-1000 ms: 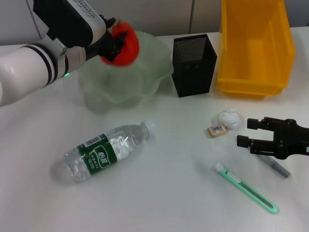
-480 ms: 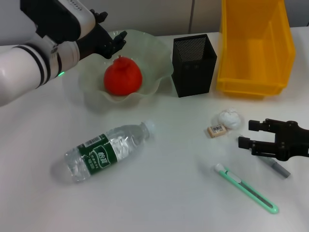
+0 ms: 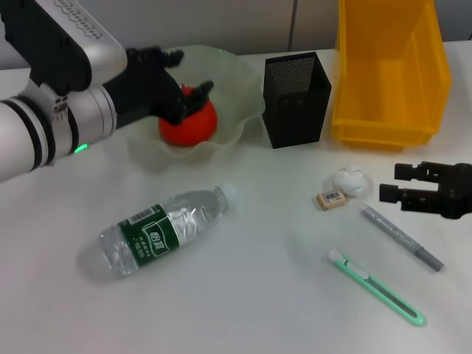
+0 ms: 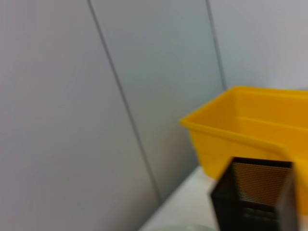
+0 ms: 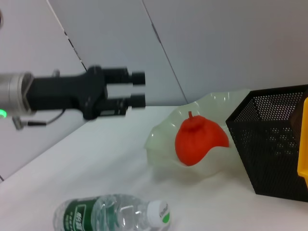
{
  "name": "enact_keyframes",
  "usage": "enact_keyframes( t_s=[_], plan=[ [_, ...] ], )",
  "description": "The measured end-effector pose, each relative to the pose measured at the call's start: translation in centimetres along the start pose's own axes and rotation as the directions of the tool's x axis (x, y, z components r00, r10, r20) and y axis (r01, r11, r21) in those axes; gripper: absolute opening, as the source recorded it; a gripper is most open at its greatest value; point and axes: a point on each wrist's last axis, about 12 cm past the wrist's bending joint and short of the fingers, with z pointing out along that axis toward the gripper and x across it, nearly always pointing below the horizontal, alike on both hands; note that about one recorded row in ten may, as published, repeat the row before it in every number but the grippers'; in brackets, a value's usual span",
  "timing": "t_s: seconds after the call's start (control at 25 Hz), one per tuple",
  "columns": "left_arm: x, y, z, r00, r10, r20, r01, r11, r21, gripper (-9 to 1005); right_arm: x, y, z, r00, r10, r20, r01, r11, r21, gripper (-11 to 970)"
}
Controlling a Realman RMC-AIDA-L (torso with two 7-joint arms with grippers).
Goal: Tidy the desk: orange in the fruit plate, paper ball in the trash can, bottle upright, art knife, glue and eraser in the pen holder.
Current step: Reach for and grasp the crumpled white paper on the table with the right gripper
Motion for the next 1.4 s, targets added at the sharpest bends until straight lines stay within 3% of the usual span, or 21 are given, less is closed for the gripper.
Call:
enact_keyframes(
  t_s=[0.28, 0.52, 0.8, 1.12, 1.4],
  plan=[
    [1.2, -1.1, -0.6, 0.998, -0.060, -0.038, 0.062, 0.996, 0.066, 592, -3.0, 0.9, -1.2, 0.991, 0.106, -0.085, -0.106, 0.994, 0.003, 754],
    [1.7, -1.5, -0.9, 0.994, -0.105, -0.030, 0.107, 0.991, 0.075, 592, -5.1, 1.2, -1.9, 0.961, 0.199, -0.192, -0.184, 0.979, 0.092, 754],
    [1.6, -1.4, -1.1, 0.992, -0.123, -0.015, 0.124, 0.990, 0.069, 592, -8.1, 1.4, -2.5, 0.912, 0.260, -0.316, -0.188, 0.952, 0.241, 753],
    [1.8, -1.4, -0.7, 0.995, -0.097, -0.015, 0.098, 0.993, 0.061, 591, -11.9, 1.1, -2.6, 0.878, 0.257, -0.404, -0.155, 0.951, 0.268, 752],
    [2.1, -1.6, -0.5, 0.993, -0.118, -0.015, 0.119, 0.990, 0.073, 591, -14.2, -0.4, -0.8, 0.850, 0.282, -0.445, -0.168, 0.946, 0.279, 752]
  ],
)
